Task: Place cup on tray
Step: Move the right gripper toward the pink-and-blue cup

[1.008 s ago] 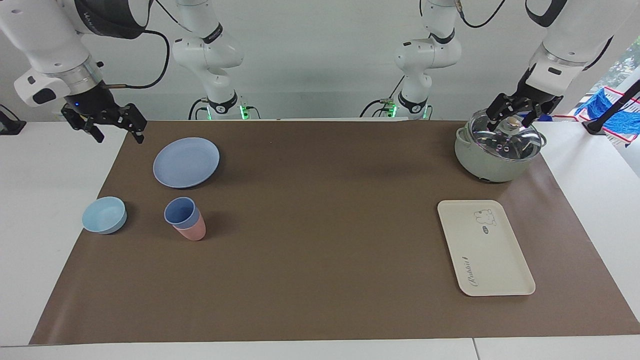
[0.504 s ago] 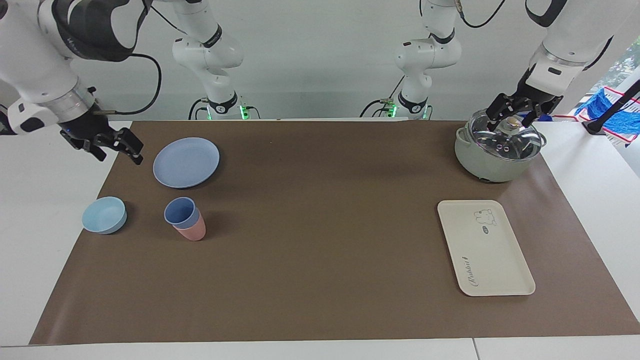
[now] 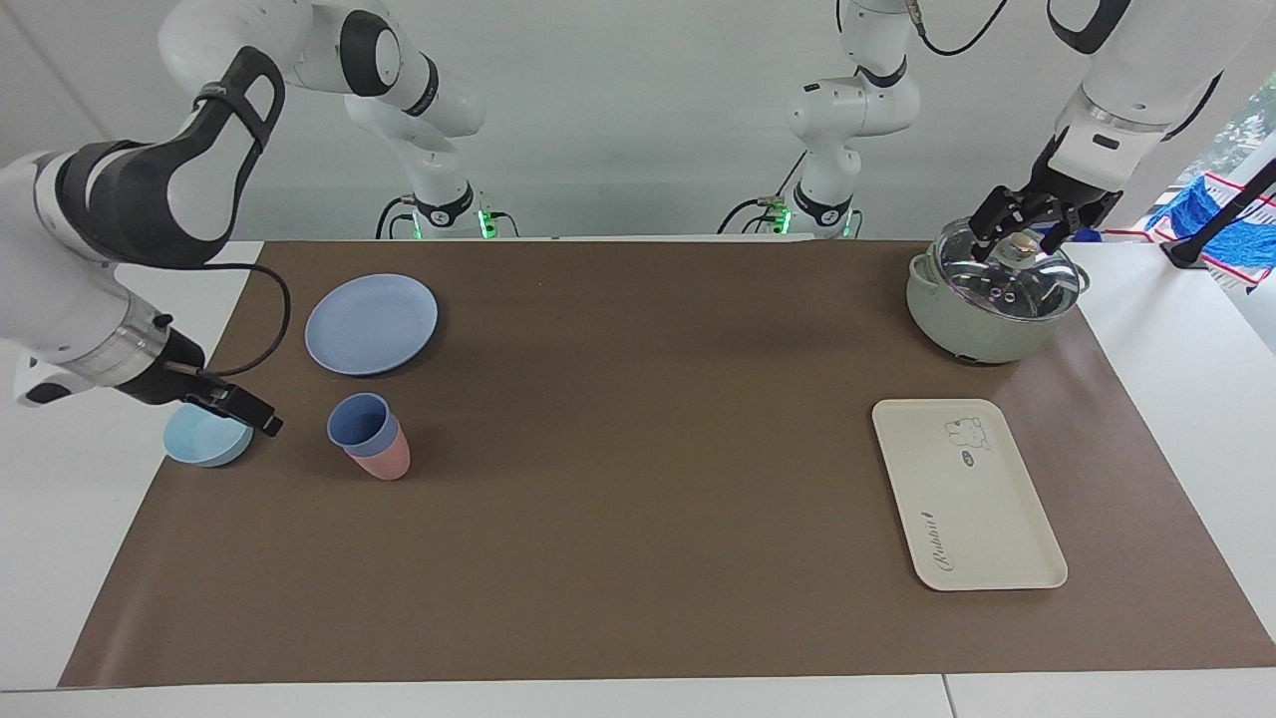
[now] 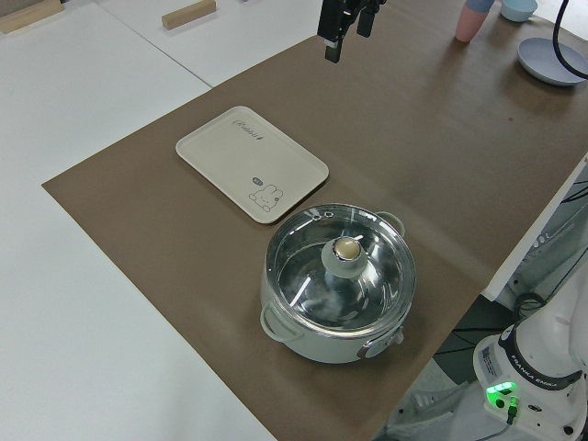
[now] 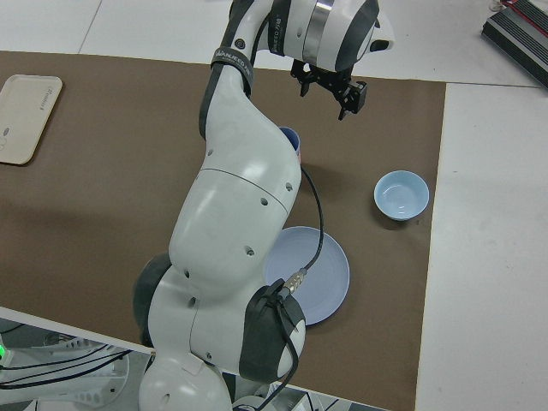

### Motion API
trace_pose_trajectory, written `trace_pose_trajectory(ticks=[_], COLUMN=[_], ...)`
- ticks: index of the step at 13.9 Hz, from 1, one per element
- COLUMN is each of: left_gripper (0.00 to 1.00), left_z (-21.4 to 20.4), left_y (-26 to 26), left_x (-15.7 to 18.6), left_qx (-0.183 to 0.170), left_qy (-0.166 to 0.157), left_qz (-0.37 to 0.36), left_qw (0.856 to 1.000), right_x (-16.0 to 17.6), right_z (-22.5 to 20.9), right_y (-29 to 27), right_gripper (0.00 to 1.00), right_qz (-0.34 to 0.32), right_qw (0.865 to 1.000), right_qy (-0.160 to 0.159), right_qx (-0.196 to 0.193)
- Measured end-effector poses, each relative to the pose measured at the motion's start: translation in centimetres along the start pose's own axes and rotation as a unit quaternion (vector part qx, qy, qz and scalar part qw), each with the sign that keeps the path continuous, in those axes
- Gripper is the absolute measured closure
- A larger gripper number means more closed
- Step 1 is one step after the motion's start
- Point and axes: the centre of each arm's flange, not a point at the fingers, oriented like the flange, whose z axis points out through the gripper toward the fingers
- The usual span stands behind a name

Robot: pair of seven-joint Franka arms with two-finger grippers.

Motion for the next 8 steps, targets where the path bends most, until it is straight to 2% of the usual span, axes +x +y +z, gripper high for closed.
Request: trace_pose_trajectory(ticks=[3, 8], left_gripper=[0.0, 0.0], left_z=[0.0, 0.0], left_y=[0.0, 0.0], left_x=[0.0, 0.0], left_qx=[0.0, 0.0], left_qy=[0.0, 0.0], left_qz=[0.0, 0.0], left_qw=[1.0, 1.0], right_x=[3.0, 4.2], right_z=[4.3, 7.3], right_y=[1.5, 1.0], right_gripper=[0.0, 0.0], right_qz=[0.06, 0.11], right_qw=[0.997, 0.991], right_qy=[-0.03, -0.055], right_qx=[0.026, 0.044])
